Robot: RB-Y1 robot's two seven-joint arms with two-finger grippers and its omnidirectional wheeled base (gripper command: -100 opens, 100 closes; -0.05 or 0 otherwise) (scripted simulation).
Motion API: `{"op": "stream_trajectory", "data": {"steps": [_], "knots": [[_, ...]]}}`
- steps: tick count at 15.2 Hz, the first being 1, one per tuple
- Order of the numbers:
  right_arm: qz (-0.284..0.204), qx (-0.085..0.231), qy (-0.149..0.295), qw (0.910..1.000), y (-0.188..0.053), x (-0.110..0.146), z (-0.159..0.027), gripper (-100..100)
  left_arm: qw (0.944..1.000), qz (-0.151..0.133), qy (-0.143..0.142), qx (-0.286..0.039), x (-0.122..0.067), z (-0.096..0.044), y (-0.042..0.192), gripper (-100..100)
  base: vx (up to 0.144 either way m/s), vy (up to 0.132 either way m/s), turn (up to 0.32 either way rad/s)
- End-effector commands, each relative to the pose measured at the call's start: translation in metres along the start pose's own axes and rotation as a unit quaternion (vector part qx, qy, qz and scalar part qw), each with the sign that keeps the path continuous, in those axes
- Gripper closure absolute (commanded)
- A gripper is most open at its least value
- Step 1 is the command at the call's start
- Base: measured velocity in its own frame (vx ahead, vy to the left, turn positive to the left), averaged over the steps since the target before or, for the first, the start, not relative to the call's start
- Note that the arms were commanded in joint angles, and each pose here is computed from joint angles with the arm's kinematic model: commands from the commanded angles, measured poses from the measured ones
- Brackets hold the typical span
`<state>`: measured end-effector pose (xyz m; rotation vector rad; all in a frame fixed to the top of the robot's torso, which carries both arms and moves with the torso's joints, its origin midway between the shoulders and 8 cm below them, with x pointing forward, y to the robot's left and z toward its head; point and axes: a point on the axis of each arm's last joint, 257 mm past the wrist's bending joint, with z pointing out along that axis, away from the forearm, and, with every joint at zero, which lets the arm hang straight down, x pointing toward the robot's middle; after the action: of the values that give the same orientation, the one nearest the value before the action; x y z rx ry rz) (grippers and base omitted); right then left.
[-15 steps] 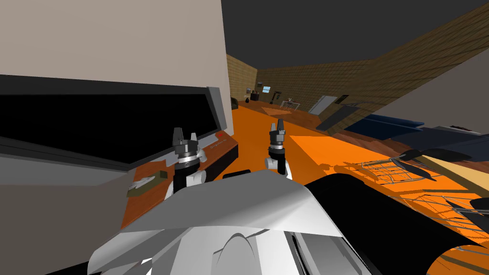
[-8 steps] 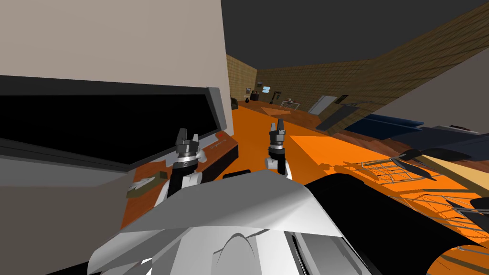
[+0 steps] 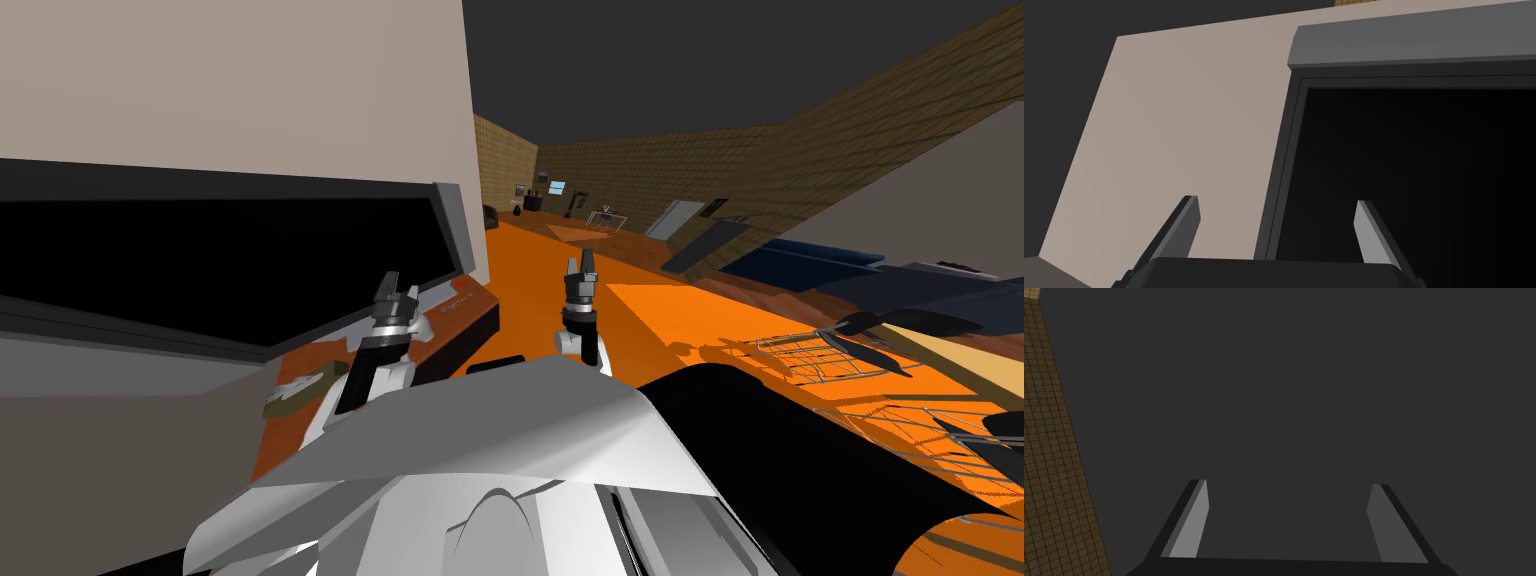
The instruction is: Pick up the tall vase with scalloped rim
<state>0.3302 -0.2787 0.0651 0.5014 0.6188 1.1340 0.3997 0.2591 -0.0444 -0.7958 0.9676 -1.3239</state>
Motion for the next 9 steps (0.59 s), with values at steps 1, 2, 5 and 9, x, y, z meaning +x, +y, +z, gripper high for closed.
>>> {"op": "stream_trajectory", "data": {"steps": [1, 2, 5, 9], "knots": [[0.0, 0.0, 0.0, 1.0, 0.0, 0.0, 0.0, 0, 0.9996, -0.009, 0.004, -0.025, -0.004, 0.0, 0.011, -100, 0.02, 0.011, -0.011], [0.0, 0.0, 0.0, 1.0, 0.0, 0.0, 0.0, 0, 0.9994, -0.009, 0.002, -0.035, -0.005, 0.0, 0.016, -100, 0.019, 0.011, -0.008], [0.0, 0.0, 0.0, 1.0, 0.0, 0.0, 0.0, 0, 0.9982, -0.017, 0.003, -0.058, -0.009, 0.0, 0.028, -100, 0.015, 0.013, -0.008], [0.0, 0.0, 0.0, 1.0, 0.0, 0.0, 0.0, 0, 0.9943, -0.035, 0.0, -0.101, -0.018, -0.001, 0.048, -100, 0.017, 0.012, -0.009]]}}
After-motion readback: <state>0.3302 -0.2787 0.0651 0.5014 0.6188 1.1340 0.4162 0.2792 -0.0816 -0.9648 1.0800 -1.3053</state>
